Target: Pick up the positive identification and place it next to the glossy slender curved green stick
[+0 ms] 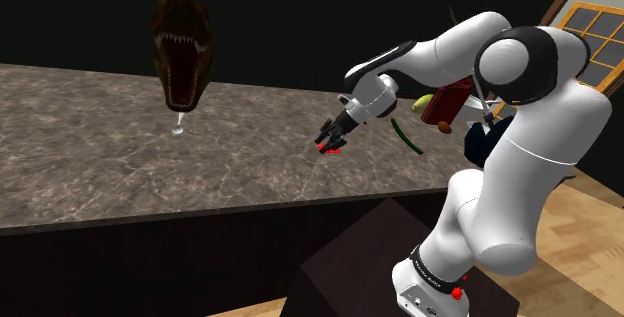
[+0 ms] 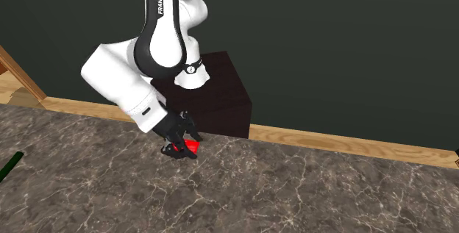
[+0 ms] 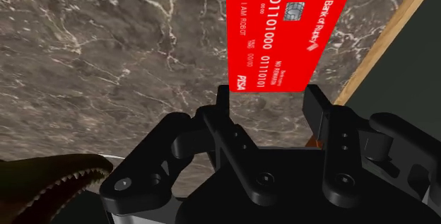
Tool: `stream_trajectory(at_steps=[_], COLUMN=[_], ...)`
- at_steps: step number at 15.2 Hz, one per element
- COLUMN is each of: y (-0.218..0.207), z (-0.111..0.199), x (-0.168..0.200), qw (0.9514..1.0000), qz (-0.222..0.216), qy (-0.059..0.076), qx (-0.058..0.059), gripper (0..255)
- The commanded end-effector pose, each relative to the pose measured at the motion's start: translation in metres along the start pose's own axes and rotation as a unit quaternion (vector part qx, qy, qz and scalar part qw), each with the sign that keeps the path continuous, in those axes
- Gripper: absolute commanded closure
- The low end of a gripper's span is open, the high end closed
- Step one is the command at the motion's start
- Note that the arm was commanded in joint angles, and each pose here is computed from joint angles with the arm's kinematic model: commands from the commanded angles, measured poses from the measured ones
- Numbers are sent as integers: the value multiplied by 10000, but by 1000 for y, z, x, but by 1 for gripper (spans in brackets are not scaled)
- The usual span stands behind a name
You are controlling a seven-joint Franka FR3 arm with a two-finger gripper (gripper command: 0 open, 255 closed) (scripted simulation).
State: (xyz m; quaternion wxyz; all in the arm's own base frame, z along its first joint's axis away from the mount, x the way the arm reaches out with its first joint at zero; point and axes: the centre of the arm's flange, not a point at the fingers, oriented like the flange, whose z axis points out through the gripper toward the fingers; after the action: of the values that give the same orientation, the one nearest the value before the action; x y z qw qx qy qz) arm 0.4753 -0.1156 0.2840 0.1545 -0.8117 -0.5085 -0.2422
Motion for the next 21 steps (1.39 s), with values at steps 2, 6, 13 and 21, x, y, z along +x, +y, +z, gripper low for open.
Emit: stream_trajectory(at_steps=[2,6,13,21], y=[9,19,38,58], z=[-21,-50,-100,-157], x=[-34,-77,-152,-239], qw=[10000,10000,10000,10000], qz=[-6,-6,-6,-6], qy=[0,0,0,0], qx=[6,6,6,6], gripper=[255,255,255,255])
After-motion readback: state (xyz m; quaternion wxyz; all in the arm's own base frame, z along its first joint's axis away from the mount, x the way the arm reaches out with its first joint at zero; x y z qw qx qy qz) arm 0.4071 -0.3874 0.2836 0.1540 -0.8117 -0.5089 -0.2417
